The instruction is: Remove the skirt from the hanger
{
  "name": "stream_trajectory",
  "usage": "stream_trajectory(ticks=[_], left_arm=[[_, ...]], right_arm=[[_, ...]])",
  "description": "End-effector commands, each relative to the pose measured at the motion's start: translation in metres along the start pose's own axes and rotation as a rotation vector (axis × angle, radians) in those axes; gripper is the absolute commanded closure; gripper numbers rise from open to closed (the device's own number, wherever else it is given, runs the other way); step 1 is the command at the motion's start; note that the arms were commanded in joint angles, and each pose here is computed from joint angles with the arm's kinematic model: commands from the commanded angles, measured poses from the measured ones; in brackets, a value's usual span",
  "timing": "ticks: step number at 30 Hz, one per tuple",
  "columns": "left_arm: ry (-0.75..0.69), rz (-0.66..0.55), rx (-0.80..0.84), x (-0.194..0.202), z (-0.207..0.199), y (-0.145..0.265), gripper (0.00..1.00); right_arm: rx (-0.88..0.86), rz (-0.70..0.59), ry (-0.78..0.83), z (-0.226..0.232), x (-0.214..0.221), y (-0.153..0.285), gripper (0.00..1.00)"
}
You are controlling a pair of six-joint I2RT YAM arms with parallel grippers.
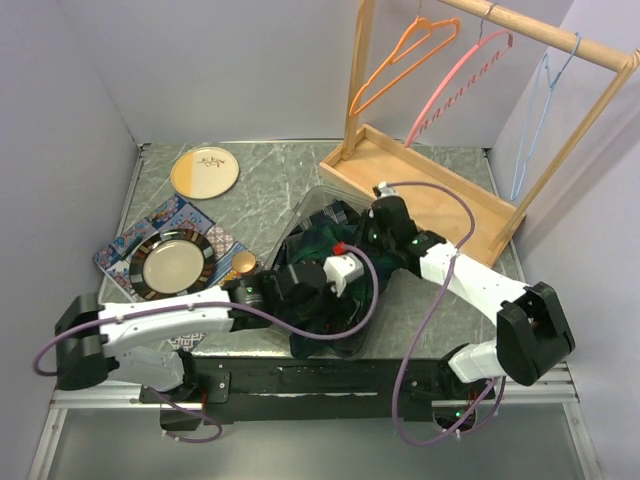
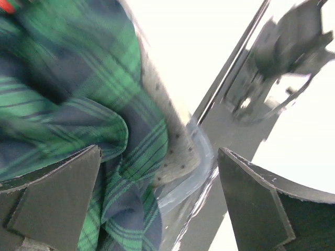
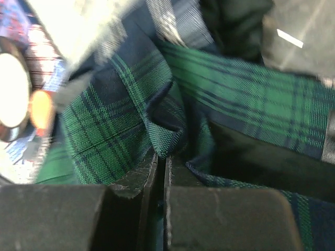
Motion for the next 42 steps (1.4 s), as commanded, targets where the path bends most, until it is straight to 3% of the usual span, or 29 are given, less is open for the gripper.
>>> stream_trajectory(ticks=[1, 9, 14, 18, 24, 29, 37, 40, 42], left_arm=[[0.045, -0.122, -0.108, -0.045, 0.011, 0.036, 0.01], [0.122, -0.183, -0.358, -0.069, 0.047, 0.068, 0.03], [0.177, -0.253, -0.427, -0.082, 0.056, 0.089, 0.03], [0.221, -0.294, -0.473, -0.083, 0.062, 0.108, 0.03], [0.193, -0.326, -0.500, -0.093, 0.067, 0.134, 0.03], [0.193, -0.327, -0.508, -0.099, 0.066, 0.148, 0.03], [0.206, -0.402, -0.445, -0.115, 0.058, 0.177, 0.03], [0.191, -0.425, -0.412, -0.123, 0.052, 0.186, 0.03], [0.198, -0.451, -0.387, -0.129, 0.048, 0.192, 0.03]], right_arm=[[0.001, -0.054, -0.045, -0.011, 0.005, -0.018, 1.00], [0.106, -0.032, -0.074, -0.054, 0.038, -0.038, 1.00], [0.062, -0.065, -0.058, -0.038, 0.023, -0.025, 0.95], [-0.054, -0.115, -0.057, 0.003, -0.010, 0.008, 0.77], [-0.094, -0.112, -0.049, 0.031, -0.032, 0.042, 0.59], [-0.102, -0.120, -0.049, 0.049, -0.051, 0.064, 0.43], [-0.030, -0.190, -0.078, 0.054, -0.077, 0.111, 0.31], [-0.048, -0.207, -0.093, 0.059, -0.080, 0.139, 0.22], [-0.097, -0.242, -0.108, 0.067, -0.084, 0.169, 0.10]])
Point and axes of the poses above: each gripper's point midway between its finger pads, its own y axis back along the fingers, its own z axis along the line the jaws close on, x = y × z, the point moved 2 cm from there along y, back along the fingers, and after that the axes turned 8 degrees about -y, right-handed, at the moved point
